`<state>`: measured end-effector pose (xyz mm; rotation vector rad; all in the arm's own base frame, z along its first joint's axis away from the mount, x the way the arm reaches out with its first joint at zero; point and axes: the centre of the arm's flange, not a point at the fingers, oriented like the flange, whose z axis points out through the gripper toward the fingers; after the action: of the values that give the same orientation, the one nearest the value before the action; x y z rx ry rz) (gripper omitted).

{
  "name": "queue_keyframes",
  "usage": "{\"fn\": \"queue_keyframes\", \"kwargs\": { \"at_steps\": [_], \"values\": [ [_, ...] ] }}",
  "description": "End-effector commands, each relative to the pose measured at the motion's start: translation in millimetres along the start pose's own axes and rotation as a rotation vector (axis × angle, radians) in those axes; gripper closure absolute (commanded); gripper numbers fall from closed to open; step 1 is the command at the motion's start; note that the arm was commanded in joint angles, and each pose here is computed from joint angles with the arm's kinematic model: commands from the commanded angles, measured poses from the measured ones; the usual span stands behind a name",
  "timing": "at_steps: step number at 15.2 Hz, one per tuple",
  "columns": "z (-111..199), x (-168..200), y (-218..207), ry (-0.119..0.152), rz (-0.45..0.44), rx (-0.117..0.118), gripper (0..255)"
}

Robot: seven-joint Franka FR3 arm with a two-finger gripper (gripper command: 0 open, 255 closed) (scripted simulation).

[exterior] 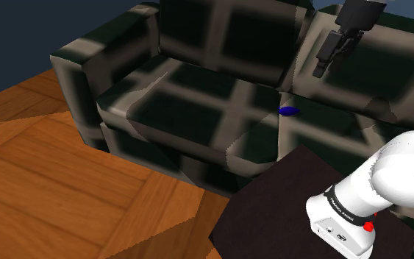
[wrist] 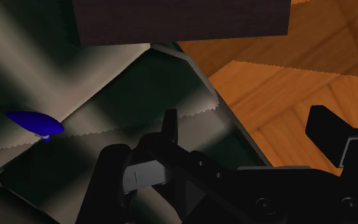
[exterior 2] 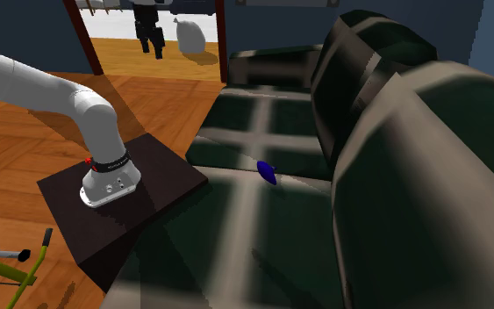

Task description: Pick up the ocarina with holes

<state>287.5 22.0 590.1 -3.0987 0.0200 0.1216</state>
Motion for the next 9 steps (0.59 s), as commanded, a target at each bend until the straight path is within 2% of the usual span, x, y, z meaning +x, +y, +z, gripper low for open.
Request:
{"fn": "queue_keyframes", "kwargs": {
  "at_steps": [1, 9],
  "values": [
    [0.0, 0.0, 0.0, 0.0, 0.0, 0.0, 0],
    [65.2, 1.8, 80.2, 0.015, -0.142, -0.019, 0]
  ]
}}
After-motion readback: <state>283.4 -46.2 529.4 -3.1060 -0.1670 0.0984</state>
